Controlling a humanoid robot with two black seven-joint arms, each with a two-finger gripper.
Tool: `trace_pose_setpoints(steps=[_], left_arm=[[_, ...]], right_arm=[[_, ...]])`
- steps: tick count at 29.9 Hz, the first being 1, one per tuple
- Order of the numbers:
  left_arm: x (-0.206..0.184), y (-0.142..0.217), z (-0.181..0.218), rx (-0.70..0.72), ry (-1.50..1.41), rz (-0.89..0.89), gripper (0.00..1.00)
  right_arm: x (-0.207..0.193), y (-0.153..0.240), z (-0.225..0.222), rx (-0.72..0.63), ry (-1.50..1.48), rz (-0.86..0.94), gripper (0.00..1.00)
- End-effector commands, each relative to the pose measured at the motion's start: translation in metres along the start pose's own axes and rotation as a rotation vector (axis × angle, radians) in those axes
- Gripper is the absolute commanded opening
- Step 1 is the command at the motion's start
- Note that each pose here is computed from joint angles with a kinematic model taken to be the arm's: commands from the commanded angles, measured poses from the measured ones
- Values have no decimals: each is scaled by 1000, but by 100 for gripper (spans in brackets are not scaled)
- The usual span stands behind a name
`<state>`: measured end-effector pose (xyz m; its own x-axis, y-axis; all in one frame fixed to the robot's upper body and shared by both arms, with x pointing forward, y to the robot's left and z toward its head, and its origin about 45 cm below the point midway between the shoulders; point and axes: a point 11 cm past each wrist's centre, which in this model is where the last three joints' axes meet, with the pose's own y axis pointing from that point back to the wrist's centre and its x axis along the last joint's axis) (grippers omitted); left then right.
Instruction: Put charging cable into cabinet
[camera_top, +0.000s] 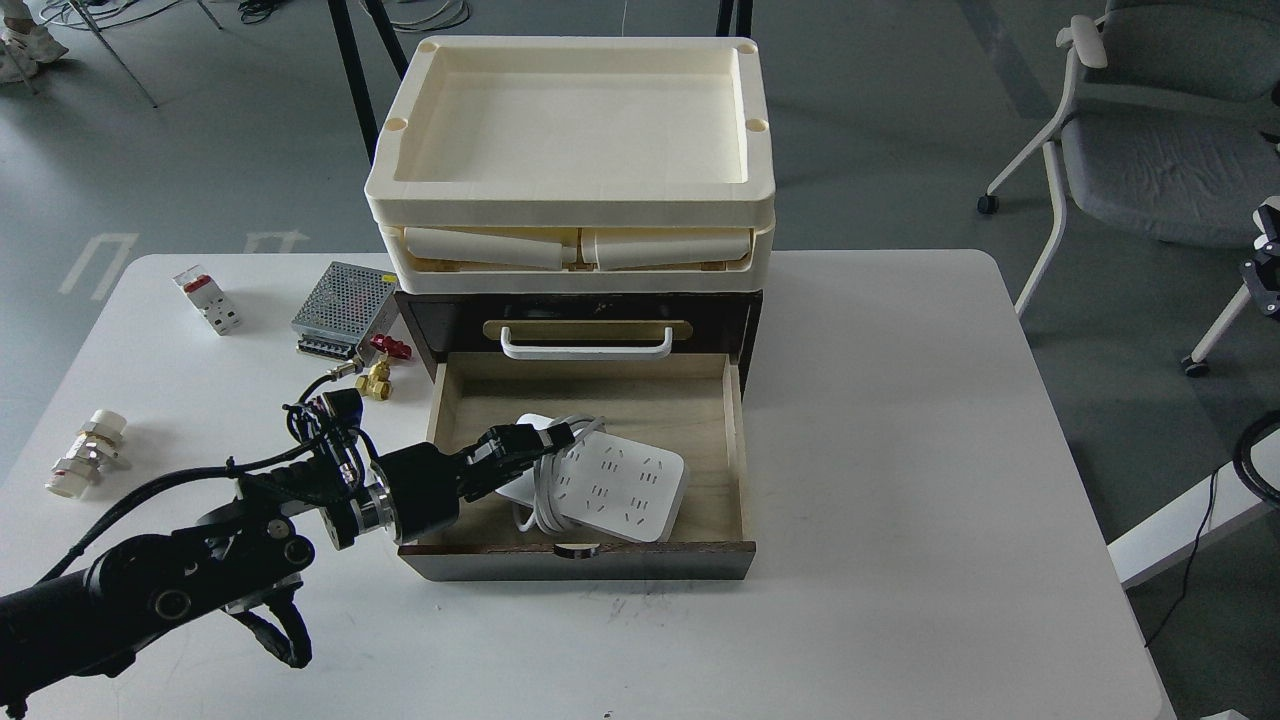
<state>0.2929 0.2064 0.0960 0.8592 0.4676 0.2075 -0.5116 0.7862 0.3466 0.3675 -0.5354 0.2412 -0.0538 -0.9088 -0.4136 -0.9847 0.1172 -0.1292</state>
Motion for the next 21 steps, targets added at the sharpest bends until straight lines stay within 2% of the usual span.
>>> trace_pose_setpoints(steps=[1,3,8,13,21], left_arm=[[-6,-6,5,-22,16,-9,41],[-3,-8,9,-37,32,5,76],[18,-2,16,-73,114,86,91],[38,19,11,-75,168,164,92],[49,98,-10,29,256,35,94]], right_arm=[[3,3,2,-8,3,7,100],[5,6,4,-14,4,12,100],[7,8,5,-18,7,16,100],[7,8,5,-18,7,16,100],[6,8,5,-19,5,14,100]])
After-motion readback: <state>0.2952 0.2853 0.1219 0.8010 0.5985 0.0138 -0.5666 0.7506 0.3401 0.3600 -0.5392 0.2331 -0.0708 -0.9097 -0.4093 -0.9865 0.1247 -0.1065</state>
